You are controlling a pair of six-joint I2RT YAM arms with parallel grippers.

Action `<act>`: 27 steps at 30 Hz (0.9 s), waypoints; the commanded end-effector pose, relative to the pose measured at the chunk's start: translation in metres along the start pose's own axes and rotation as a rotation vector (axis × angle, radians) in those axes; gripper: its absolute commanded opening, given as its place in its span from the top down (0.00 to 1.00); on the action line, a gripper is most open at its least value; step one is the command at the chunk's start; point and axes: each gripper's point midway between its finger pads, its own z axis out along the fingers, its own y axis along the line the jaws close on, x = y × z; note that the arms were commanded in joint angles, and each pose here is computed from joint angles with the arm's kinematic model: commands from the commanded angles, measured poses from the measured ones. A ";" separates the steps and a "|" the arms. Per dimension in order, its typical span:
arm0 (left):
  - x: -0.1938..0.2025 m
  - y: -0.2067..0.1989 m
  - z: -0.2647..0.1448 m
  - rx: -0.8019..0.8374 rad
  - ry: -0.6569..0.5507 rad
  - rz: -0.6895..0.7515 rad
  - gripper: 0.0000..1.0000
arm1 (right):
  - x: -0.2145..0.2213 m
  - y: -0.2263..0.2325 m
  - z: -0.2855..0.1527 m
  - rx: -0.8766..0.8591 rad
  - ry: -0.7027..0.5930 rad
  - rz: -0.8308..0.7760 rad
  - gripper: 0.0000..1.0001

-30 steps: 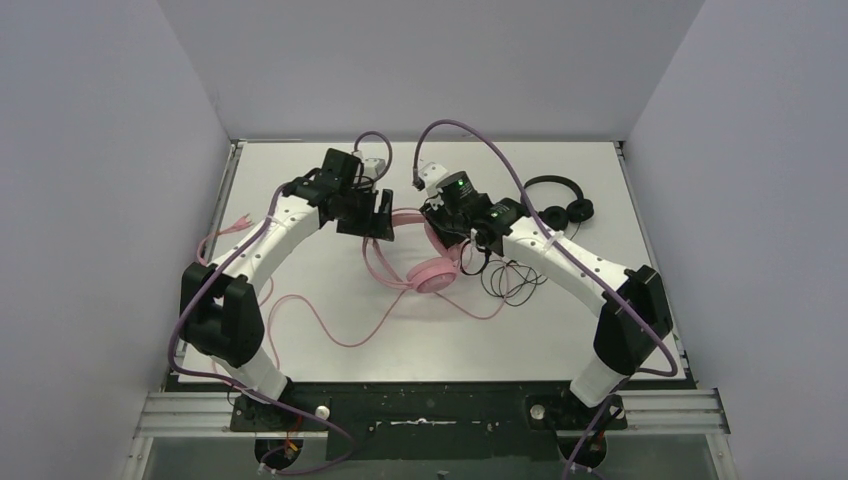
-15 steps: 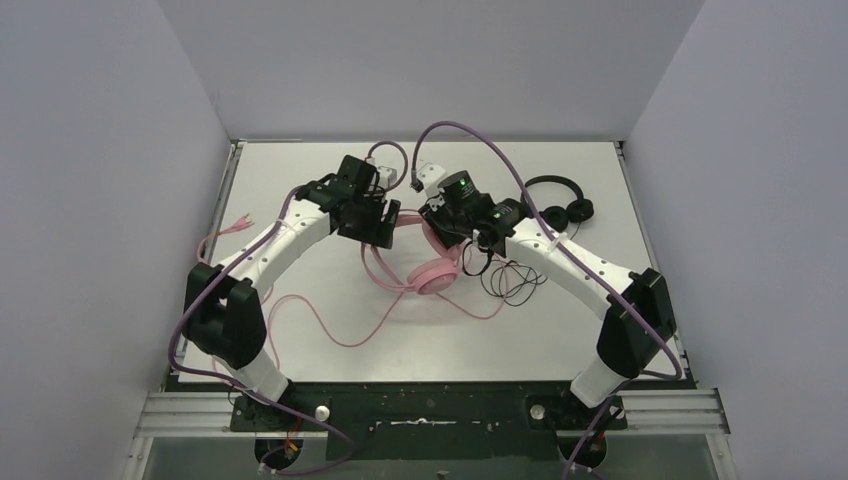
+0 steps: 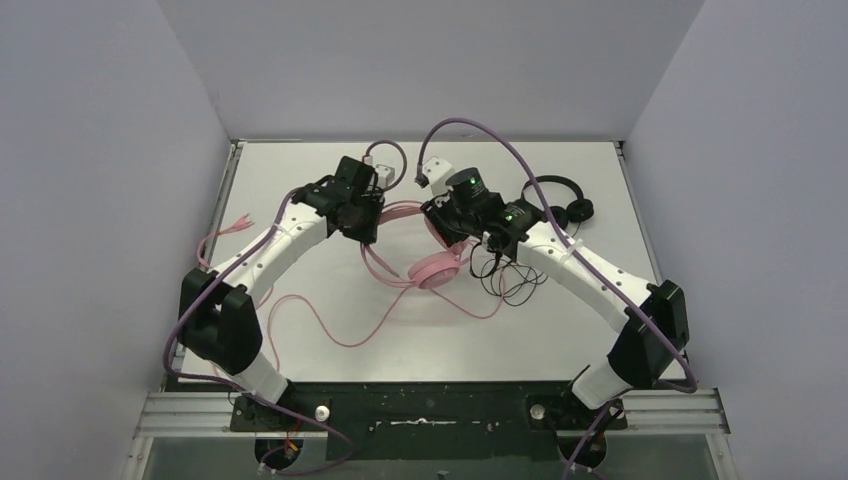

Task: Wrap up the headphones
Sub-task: Pick up the headphones from the center of the board, then wrap the headphones cable around the headphones.

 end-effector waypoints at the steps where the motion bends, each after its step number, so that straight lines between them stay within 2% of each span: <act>1: -0.037 0.004 -0.038 -0.022 -0.208 0.015 1.00 | -0.040 -0.014 -0.042 0.049 -0.145 0.071 0.42; 4: -0.042 0.008 -0.047 -0.040 -0.268 0.006 1.00 | -0.049 -0.024 -0.071 0.078 -0.146 0.108 0.14; 7: -0.047 0.011 -0.058 -0.034 -0.304 -0.007 1.00 | -0.062 -0.028 -0.104 0.065 -0.208 0.128 0.00; 11: -0.052 0.018 -0.073 -0.011 -0.334 -0.053 1.00 | -0.060 -0.056 -0.136 0.133 -0.294 0.180 0.00; 13: -0.056 0.024 -0.084 0.008 -0.356 -0.090 1.00 | -0.044 -0.078 -0.137 0.180 -0.307 0.240 0.00; 19: -0.060 0.040 -0.135 0.102 -0.409 -0.240 1.00 | -0.007 -0.114 -0.128 0.155 -0.369 0.443 0.01; 22: -0.057 0.046 -0.162 0.129 -0.416 -0.310 1.00 | 0.001 -0.103 -0.106 0.031 -0.399 0.506 0.02; 25: -0.057 0.038 -0.189 0.187 -0.424 -0.333 1.00 | 0.005 -0.073 -0.077 -0.145 -0.434 0.493 0.02; 27: -0.056 0.032 -0.201 0.226 -0.418 -0.349 1.00 | 0.005 -0.066 -0.063 -0.195 -0.476 0.501 0.01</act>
